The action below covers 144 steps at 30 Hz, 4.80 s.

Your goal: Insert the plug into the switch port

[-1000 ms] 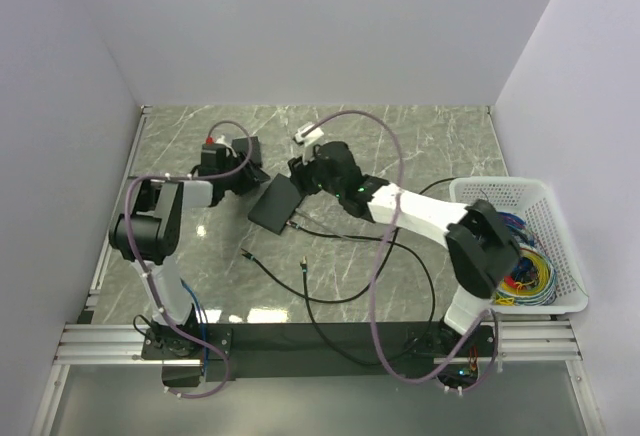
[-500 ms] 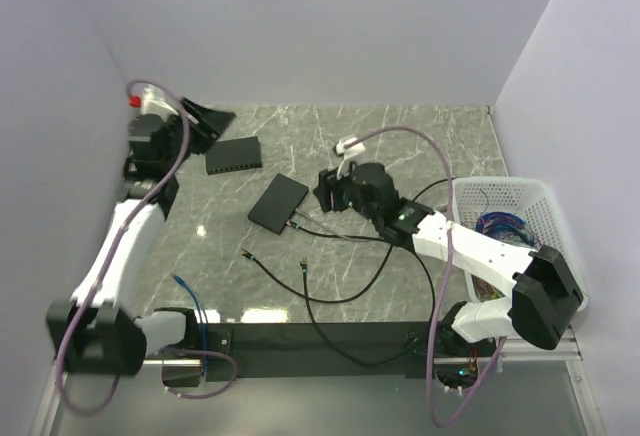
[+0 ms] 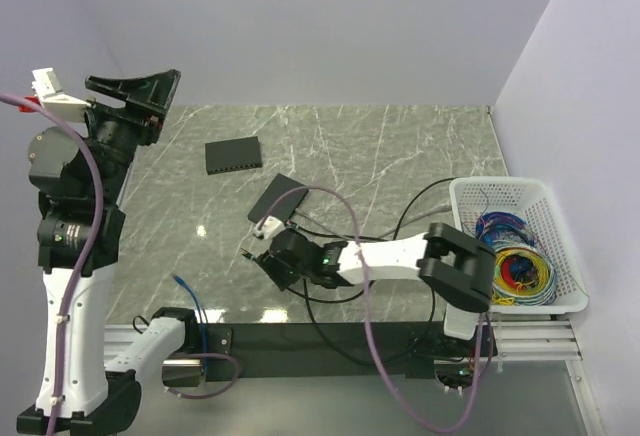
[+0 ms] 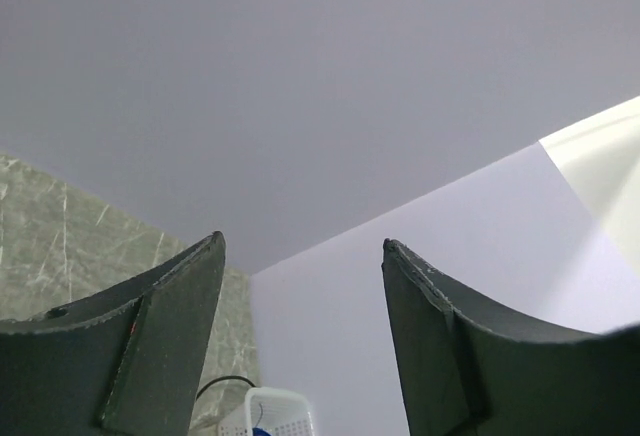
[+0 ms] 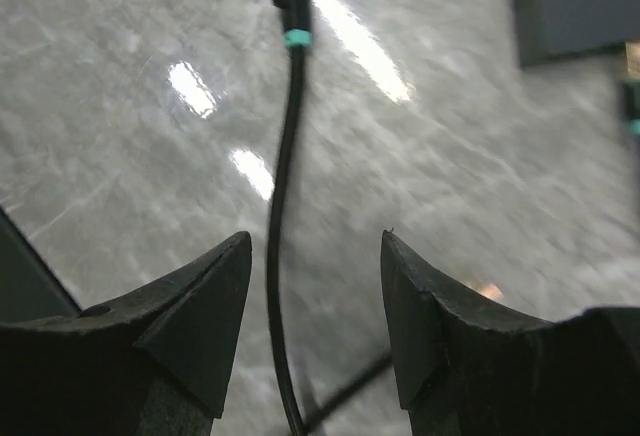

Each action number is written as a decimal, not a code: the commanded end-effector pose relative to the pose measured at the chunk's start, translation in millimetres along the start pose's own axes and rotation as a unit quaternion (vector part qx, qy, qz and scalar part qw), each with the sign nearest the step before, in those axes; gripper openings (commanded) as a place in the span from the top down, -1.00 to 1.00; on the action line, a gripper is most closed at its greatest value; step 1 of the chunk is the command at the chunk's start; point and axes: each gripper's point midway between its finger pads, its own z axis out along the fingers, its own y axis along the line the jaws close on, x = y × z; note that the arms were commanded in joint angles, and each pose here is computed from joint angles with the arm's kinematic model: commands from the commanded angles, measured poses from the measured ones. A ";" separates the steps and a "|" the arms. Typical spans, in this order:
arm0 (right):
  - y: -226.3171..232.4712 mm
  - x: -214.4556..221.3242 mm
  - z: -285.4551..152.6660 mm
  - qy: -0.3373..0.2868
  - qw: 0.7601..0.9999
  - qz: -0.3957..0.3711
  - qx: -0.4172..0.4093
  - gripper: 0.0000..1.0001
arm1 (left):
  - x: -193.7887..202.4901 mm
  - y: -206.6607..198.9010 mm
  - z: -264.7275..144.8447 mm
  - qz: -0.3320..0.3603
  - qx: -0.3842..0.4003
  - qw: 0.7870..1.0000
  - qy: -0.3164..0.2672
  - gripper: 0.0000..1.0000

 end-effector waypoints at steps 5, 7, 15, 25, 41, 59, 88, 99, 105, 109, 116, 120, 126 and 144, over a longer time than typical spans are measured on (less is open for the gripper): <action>26.2 -48.8 26.6 -0.034 0.999 -0.018 -0.010 -0.23 | -4.3 9.0 -3.4 -0.008 -0.054 0.999 -0.005 -0.55; 26.3 -57.5 32.7 -0.038 0.999 -0.025 -0.003 -0.23 | -0.9 12.1 2.3 -0.006 -0.056 0.998 -0.001 -0.59; 29.0 -60.3 40.7 -0.038 0.999 -0.035 -0.005 -0.24 | 10.4 9.9 11.4 0.003 -0.047 0.999 0.016 -0.75; 28.3 -53.2 44.2 -0.030 0.999 -0.031 -0.002 -0.25 | -7.5 7.2 7.5 0.042 -0.065 0.997 -0.027 -0.99; 23.9 -50.0 31.0 -0.032 0.999 -0.017 0.008 -0.25 | 16.2 45.0 31.8 0.104 -0.073 0.992 -0.005 -0.99; 44.6 -17.1 31.9 -0.025 0.999 -0.048 -0.011 -0.25 | 42.2 152.5 19.2 0.158 -0.149 0.975 0.041 -0.96; 15.7 -93.8 9.1 -0.110 0.994 0.016 -0.022 1.00 | 76.9 178.3 16.8 0.171 -0.121 0.973 0.097 -0.85; -70.8 -146.2 -71.9 -0.215 0.971 0.103 -0.029 1.00 | 114.2 169.5 14.7 0.155 -0.018 0.976 0.153 -0.68; -90.4 -138.4 -81.6 -0.222 0.968 0.118 -0.023 1.00 | 150.0 169.3 12.7 0.117 0.050 0.967 0.219 -0.54; -92.4 -136.2 -81.6 -0.225 0.966 0.126 -0.027 1.00 | 159.2 168.2 10.4 0.116 0.066 0.964 0.229 -0.55; -89.1 -151.1 -90.1 -0.243 0.958 0.136 -0.061 1.00 | 194.7 177.2 7.8 0.102 0.068 0.954 0.272 -0.45; -80.5 -157.7 -99.8 -0.253 0.948 0.150 -0.126 1.00 | 205.1 182.4 1.2 0.088 0.080 0.954 0.274 -0.37; -68.7 -165.2 -114.2 -0.273 0.920 0.174 -0.221 1.00 | 202.4 174.3 -4.0 0.086 0.112 0.957 0.254 -0.36; -56.7 -175.2 -113.6 -0.274 0.898 0.196 -0.283 1.00 | 206.7 172.1 -10.5 0.080 0.128 0.956 0.254 0.03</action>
